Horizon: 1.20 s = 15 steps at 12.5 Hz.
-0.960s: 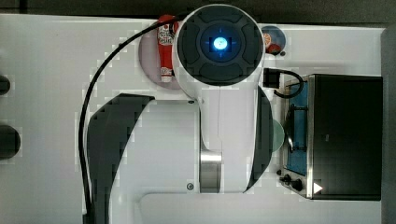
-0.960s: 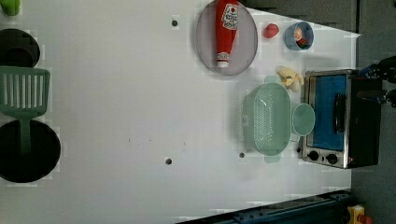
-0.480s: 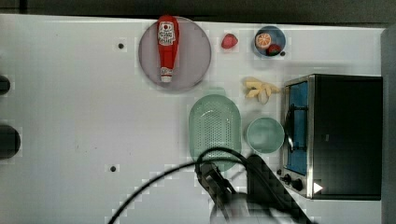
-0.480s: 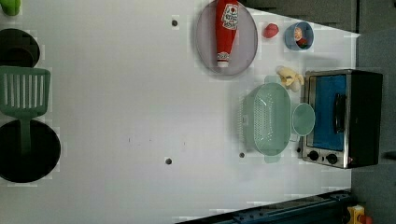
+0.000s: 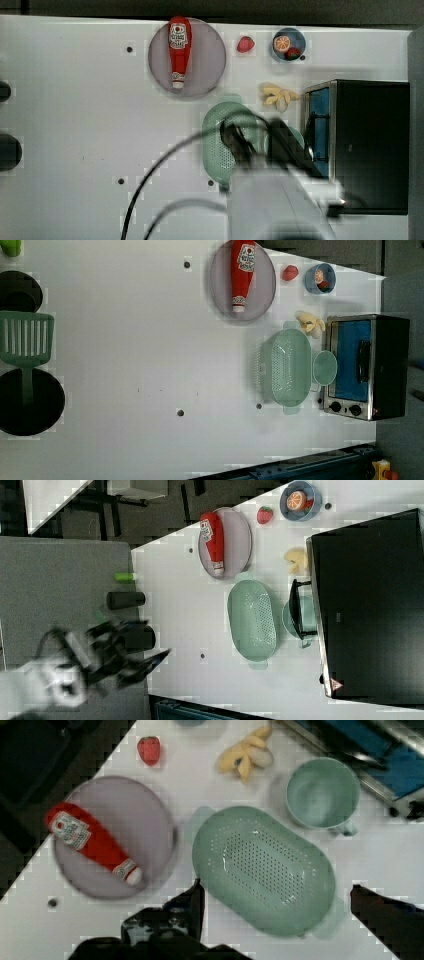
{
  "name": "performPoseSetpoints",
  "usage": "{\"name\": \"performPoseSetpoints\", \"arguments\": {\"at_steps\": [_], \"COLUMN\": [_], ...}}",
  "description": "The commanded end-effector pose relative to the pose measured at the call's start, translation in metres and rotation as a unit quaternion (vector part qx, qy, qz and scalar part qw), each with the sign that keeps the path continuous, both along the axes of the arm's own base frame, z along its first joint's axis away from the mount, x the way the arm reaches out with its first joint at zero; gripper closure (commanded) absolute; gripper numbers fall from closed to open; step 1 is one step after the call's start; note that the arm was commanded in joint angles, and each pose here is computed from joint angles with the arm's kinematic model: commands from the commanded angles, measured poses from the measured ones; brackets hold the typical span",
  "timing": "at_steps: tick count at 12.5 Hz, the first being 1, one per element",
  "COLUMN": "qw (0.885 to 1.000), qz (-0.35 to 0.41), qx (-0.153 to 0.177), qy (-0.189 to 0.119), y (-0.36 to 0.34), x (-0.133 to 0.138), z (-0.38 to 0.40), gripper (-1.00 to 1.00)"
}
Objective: Drag strainer right to left.
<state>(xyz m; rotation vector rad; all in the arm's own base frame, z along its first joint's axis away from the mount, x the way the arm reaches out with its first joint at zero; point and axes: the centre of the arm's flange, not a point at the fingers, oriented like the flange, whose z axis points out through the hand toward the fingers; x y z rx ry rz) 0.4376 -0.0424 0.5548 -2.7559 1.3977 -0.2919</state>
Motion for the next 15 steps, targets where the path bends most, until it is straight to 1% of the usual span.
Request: {"name": "performPoseSetpoints", "arguments": {"at_steps": [1, 2, 5, 8, 9, 11, 12, 14, 15], "qw": [0.991, 0.988, 0.972, 0.962, 0.961, 0.962, 0.962, 0.963, 0.961], "qz": [-0.086, -0.117, -0.207, -0.253, -0.260, -0.260, -0.258, -0.253, -0.260], "qx": [0.019, 0.020, 0.025, 0.031, 0.033, 0.038, 0.039, 0.037, 0.036], "qy": [0.099, 0.103, 0.107, 0.096, 0.092, 0.080, 0.080, 0.089, 0.093], "y": [0.012, 0.015, 0.022, 0.027, 0.028, 0.033, 0.035, 0.044, 0.048], "x": [0.002, 0.005, 0.017, 0.033, 0.035, 0.038, 0.037, 0.034, 0.032], "z": [-0.137, -0.162, -0.234, -0.295, -0.314, -0.344, -0.358, -0.376, -0.382], "gripper": [-1.00, -1.00, -1.00, -1.00, -1.00, -1.00, -1.00, -1.00, -1.00]}}
